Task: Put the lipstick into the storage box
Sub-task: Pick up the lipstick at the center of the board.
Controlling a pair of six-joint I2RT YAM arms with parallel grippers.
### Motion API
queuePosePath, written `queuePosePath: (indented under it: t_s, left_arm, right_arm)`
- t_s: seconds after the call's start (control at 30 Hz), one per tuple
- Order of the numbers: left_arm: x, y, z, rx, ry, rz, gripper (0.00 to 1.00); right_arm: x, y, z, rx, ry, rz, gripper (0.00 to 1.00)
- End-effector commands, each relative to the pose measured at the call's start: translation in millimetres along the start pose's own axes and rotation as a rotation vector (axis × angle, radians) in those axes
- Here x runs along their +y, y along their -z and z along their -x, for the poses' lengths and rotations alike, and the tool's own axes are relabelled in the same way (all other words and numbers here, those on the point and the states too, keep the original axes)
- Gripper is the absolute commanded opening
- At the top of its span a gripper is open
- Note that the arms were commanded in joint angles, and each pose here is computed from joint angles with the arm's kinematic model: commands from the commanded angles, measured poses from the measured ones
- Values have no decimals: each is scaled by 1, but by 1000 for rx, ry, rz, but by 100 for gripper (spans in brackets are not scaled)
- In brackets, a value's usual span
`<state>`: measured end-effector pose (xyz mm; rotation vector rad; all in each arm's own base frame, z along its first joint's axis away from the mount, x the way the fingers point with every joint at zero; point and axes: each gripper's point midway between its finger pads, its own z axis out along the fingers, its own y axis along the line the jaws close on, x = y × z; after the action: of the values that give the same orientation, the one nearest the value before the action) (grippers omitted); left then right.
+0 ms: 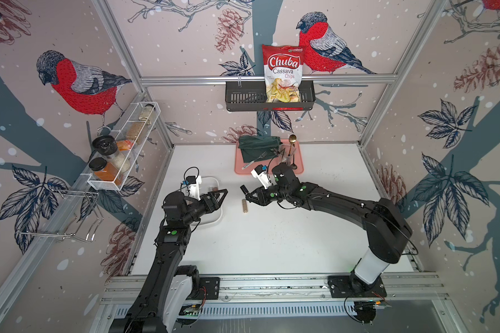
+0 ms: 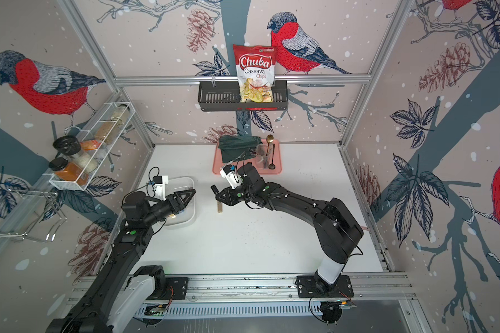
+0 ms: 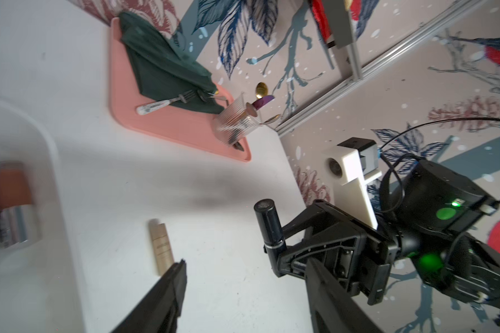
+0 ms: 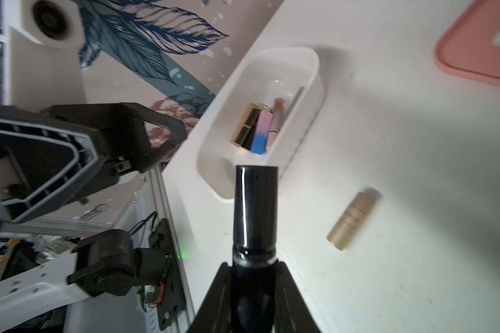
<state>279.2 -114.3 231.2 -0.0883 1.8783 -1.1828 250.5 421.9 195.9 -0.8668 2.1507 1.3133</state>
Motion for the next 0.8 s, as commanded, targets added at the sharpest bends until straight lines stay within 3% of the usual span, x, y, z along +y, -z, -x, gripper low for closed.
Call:
queuePosePath:
  t_s: [0.0, 0.23, 0.77]
  left_arm:
    - [-44, 6, 16, -53, -33, -186, 68]
    - [-64, 5, 12, -51, -46, -246, 66]
    - [-75, -10, 1, 1, -44, -282, 57]
  right_arm:
    - [44, 11, 22, -67, 8, 197, 20]
    - [78, 19, 27, -85, 34, 323, 20]
    - [91, 17, 22, -69, 54, 360, 20]
